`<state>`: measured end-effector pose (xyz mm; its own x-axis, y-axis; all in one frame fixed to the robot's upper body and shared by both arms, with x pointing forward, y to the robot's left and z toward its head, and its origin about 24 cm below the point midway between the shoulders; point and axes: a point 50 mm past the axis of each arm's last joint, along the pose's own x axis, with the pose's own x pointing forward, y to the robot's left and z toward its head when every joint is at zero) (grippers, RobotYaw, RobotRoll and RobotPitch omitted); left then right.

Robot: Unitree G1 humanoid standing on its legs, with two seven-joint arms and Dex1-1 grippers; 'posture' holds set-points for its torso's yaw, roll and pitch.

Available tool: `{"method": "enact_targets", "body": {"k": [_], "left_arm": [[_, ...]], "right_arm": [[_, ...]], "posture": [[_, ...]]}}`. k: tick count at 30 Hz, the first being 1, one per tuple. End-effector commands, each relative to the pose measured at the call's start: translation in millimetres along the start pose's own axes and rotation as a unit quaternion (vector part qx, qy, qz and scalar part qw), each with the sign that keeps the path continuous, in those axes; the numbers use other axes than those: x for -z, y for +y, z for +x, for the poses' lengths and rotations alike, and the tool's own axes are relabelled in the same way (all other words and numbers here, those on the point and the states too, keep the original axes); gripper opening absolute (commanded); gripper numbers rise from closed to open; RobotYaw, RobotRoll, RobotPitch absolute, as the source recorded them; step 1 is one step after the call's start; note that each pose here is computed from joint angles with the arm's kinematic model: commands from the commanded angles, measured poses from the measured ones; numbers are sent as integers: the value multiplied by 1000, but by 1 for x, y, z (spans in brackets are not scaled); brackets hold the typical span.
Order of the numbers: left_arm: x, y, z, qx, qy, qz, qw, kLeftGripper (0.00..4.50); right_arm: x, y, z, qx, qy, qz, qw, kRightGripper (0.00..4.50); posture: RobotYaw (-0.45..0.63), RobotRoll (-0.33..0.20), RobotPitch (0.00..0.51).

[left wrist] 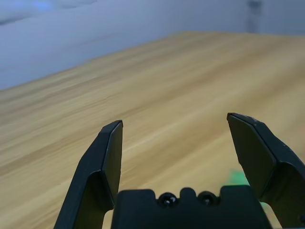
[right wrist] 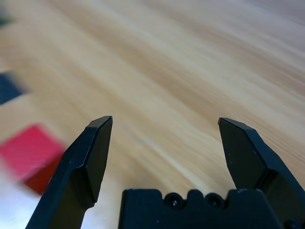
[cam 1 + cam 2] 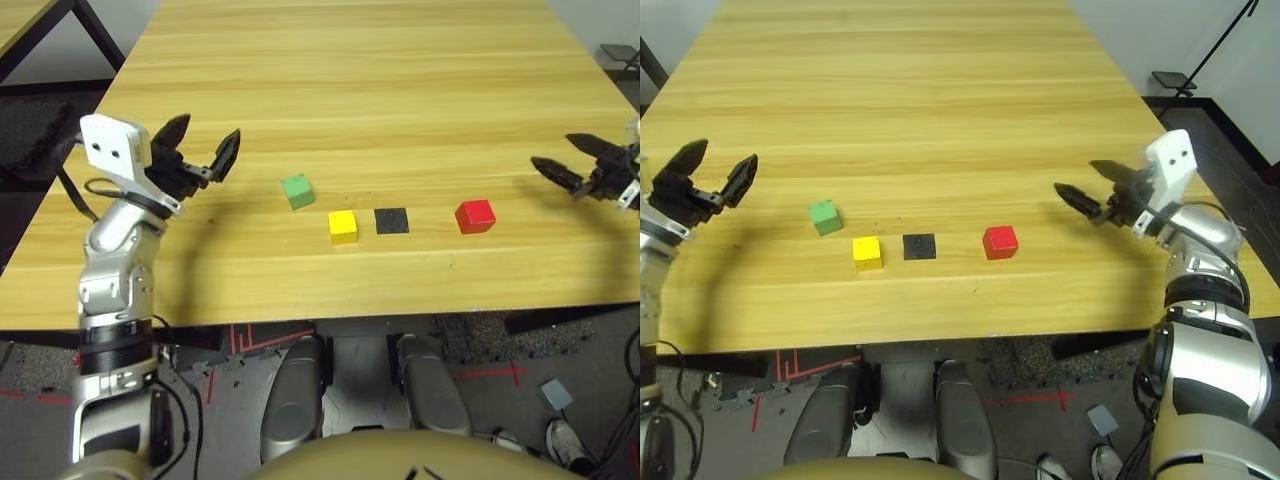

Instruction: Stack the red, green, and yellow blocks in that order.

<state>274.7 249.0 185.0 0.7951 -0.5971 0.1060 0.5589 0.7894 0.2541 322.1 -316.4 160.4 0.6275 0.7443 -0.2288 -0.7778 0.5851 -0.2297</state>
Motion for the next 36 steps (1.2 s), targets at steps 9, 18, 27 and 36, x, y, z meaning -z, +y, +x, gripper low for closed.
{"method": "enact_targets", "body": {"k": [9, 18, 27, 36], "left_arm": [[0, -20, 22, 161, 70, 15, 984, 4469], [13, -44, 27, 227, 113, 43, 966, 4469], [13, -49, 24, 229, 127, 38, 964, 4469], [10, -48, 26, 215, 121, 36, 968, 4500]], "right_arm": [[-13, 25, 18, -239, 158, -115, 951, 4500], [-15, 20, 48, -262, 178, -132, 939, 4500], [-5, 25, 58, -283, 200, -119, 930, 4500], [-1, 28, 67, -291, 214, -117, 925, 2242]], "posture": [[189, -103, 109], [263, -108, 112], [304, -110, 118], [320, -112, 126]]}}
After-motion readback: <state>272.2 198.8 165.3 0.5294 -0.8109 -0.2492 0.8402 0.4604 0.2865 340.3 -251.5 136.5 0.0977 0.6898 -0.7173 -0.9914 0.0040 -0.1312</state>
